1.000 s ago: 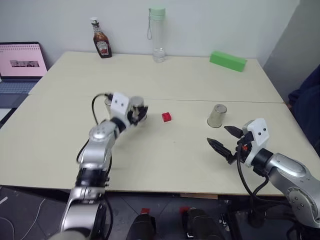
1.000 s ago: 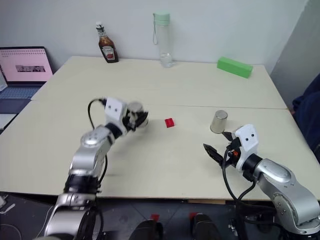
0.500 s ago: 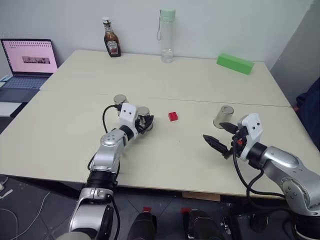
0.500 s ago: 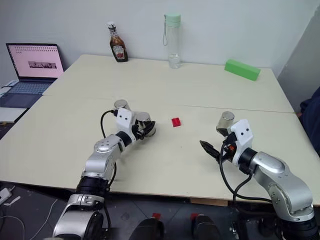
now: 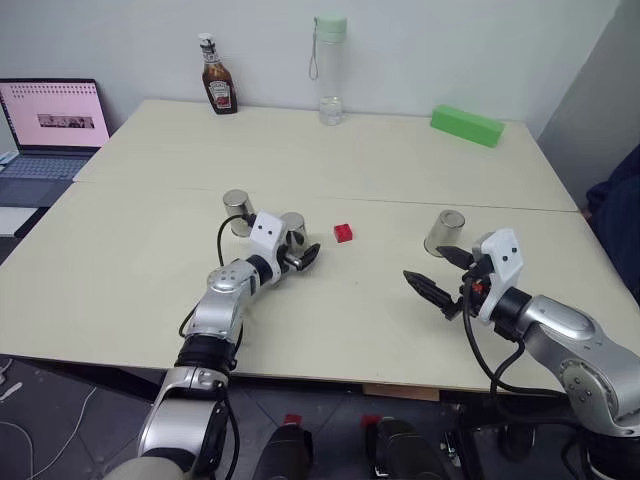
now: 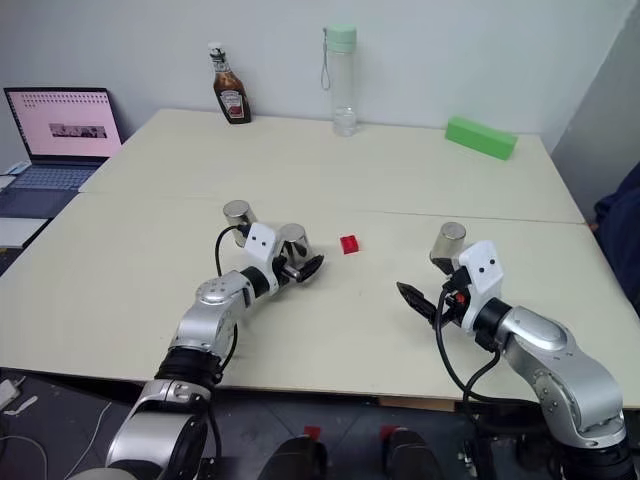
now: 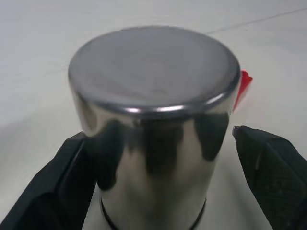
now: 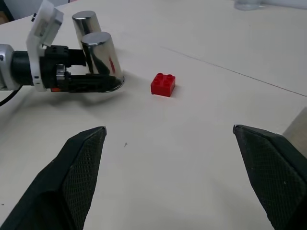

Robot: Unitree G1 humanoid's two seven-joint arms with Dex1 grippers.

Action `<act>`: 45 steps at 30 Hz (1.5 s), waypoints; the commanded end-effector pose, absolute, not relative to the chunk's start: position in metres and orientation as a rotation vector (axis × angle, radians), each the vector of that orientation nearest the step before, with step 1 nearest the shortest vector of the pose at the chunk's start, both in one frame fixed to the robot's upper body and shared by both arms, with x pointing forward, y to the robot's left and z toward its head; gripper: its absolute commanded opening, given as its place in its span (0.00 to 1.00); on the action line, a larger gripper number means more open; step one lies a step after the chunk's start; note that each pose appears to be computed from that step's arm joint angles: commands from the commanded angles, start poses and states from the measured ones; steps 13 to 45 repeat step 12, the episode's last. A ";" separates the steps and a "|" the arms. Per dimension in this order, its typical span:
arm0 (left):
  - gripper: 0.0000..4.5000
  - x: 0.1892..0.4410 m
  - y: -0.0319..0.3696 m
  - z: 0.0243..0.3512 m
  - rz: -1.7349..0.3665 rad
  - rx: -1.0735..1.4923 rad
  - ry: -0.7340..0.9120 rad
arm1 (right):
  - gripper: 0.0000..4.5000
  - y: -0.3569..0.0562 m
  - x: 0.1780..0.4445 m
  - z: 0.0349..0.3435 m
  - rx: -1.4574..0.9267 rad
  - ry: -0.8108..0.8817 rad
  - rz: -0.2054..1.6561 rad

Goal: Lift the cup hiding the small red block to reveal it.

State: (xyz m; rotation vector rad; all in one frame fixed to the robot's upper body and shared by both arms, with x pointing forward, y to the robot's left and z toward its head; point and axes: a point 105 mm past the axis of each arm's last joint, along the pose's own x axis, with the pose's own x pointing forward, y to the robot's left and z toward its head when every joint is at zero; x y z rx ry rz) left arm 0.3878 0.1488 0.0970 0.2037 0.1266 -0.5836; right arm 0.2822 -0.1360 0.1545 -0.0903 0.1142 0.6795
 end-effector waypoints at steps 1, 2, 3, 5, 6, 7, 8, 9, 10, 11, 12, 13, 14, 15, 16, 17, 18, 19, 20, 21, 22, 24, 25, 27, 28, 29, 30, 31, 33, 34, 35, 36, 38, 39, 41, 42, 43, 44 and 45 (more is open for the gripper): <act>0.98 0.355 0.175 0.126 -0.603 0.280 0.126 | 1.00 -0.139 0.274 0.166 -0.110 0.095 0.707; 0.98 0.342 0.184 0.127 -0.612 0.294 0.162 | 1.00 -0.142 0.273 0.167 -0.114 0.103 0.713; 0.98 0.328 0.191 0.128 -0.632 0.304 0.203 | 1.00 -0.145 0.273 0.167 -0.115 0.110 0.714; 0.98 0.305 0.207 0.136 -0.637 0.331 0.252 | 1.00 -0.152 0.277 0.168 -0.122 0.122 0.709; 0.98 0.298 0.213 0.141 -0.624 0.336 0.265 | 1.00 -0.155 0.279 0.169 -0.123 0.124 0.704; 0.98 0.293 0.217 0.146 -0.620 0.341 0.271 | 1.00 -0.157 0.281 0.169 -0.122 0.125 0.702; 0.98 0.288 0.219 0.153 -0.623 0.345 0.272 | 1.00 -0.157 0.283 0.169 -0.125 0.128 0.706; 0.98 0.285 0.218 0.160 -0.634 0.341 0.264 | 1.00 -0.156 0.284 0.168 -0.125 0.130 0.715; 0.98 0.282 0.215 0.165 -0.646 0.337 0.257 | 1.00 -0.155 0.285 0.168 -0.124 0.131 0.723; 0.98 0.280 0.211 0.173 -0.666 0.341 0.242 | 1.00 -0.154 0.286 0.168 -0.124 0.129 0.733; 0.98 0.278 0.207 0.179 -0.683 0.344 0.228 | 1.00 -0.153 0.287 0.169 -0.124 0.126 0.740; 0.98 0.278 0.207 0.179 -0.683 0.344 0.228 | 1.00 -0.153 0.287 0.169 -0.124 0.126 0.740; 0.98 0.278 0.207 0.179 -0.683 0.344 0.228 | 1.00 -0.153 0.287 0.169 -0.124 0.126 0.740; 0.98 0.278 0.207 0.179 -0.683 0.344 0.228 | 1.00 -0.153 0.287 0.169 -0.124 0.126 0.740; 0.98 0.278 0.207 0.179 -0.683 0.344 0.228 | 1.00 -0.153 0.287 0.169 -0.124 0.126 0.740; 0.98 0.278 0.207 0.179 -0.683 0.344 0.228 | 1.00 -0.153 0.287 0.169 -0.124 0.126 0.740; 0.98 0.278 0.207 0.179 -0.683 0.344 0.228 | 1.00 -0.153 0.287 0.169 -0.124 0.126 0.740; 0.98 0.278 0.207 0.179 -0.683 0.344 0.228 | 1.00 -0.153 0.287 0.169 -0.124 0.126 0.740; 0.98 0.278 0.207 0.179 -0.683 0.344 0.228 | 1.00 -0.153 0.287 0.169 -0.124 0.126 0.740; 0.98 0.278 0.207 0.179 -0.683 0.344 0.228 | 1.00 -0.153 0.287 0.169 -0.124 0.126 0.740; 0.98 0.278 0.207 0.179 -0.683 0.344 0.228 | 1.00 -0.153 0.287 0.169 -0.124 0.126 0.740; 0.98 0.278 0.207 0.179 -0.683 0.344 0.228 | 1.00 -0.153 0.287 0.169 -0.124 0.126 0.740; 0.98 0.278 0.207 0.179 -0.683 0.344 0.228 | 1.00 -0.153 0.287 0.169 -0.124 0.126 0.740; 0.98 0.278 0.207 0.179 -0.683 0.344 0.228 | 1.00 -0.153 0.287 0.169 -0.124 0.126 0.740; 0.98 0.278 0.207 0.179 -0.683 0.344 0.228 | 1.00 -0.153 0.287 0.169 -0.124 0.126 0.740; 0.98 0.278 0.207 0.179 -0.683 0.344 0.228 | 1.00 -0.153 0.287 0.169 -0.124 0.126 0.740; 0.98 0.278 0.207 0.179 -0.683 0.344 0.228 | 1.00 -0.153 0.287 0.169 -0.124 0.126 0.740; 0.98 0.278 0.207 0.179 -0.683 0.344 0.228 | 1.00 -0.153 0.287 0.169 -0.124 0.126 0.740; 0.98 0.278 0.207 0.179 -0.683 0.344 0.228 | 1.00 -0.153 0.287 0.169 -0.124 0.126 0.740; 0.98 0.278 0.207 0.179 -0.683 0.344 0.228 | 1.00 -0.153 0.287 0.169 -0.124 0.126 0.740; 0.98 0.278 0.207 0.179 -0.683 0.344 0.228 | 1.00 -0.153 0.287 0.169 -0.124 0.126 0.740; 0.98 0.278 0.207 0.179 -0.683 0.344 0.228 | 1.00 -0.153 0.287 0.169 -0.124 0.126 0.740; 0.98 0.278 0.207 0.179 -0.683 0.344 0.228 | 1.00 -0.153 0.287 0.169 -0.124 0.126 0.740; 0.98 0.278 0.207 0.179 -0.683 0.344 0.228 | 1.00 -0.153 0.287 0.169 -0.124 0.126 0.740; 0.98 0.278 0.207 0.179 -0.683 0.344 0.228 | 1.00 -0.153 0.287 0.169 -0.124 0.126 0.740; 0.98 0.278 0.207 0.179 -0.683 0.344 0.228 | 1.00 -0.153 0.287 0.169 -0.124 0.126 0.740; 0.98 0.278 0.207 0.179 -0.683 0.344 0.228 | 1.00 -0.153 0.287 0.169 -0.124 0.126 0.740; 0.98 0.278 0.207 0.179 -0.683 0.344 0.228 | 1.00 -0.153 0.287 0.169 -0.124 0.126 0.740; 0.98 0.278 0.207 0.179 -0.683 0.344 0.228 | 1.00 -0.153 0.287 0.169 -0.124 0.126 0.740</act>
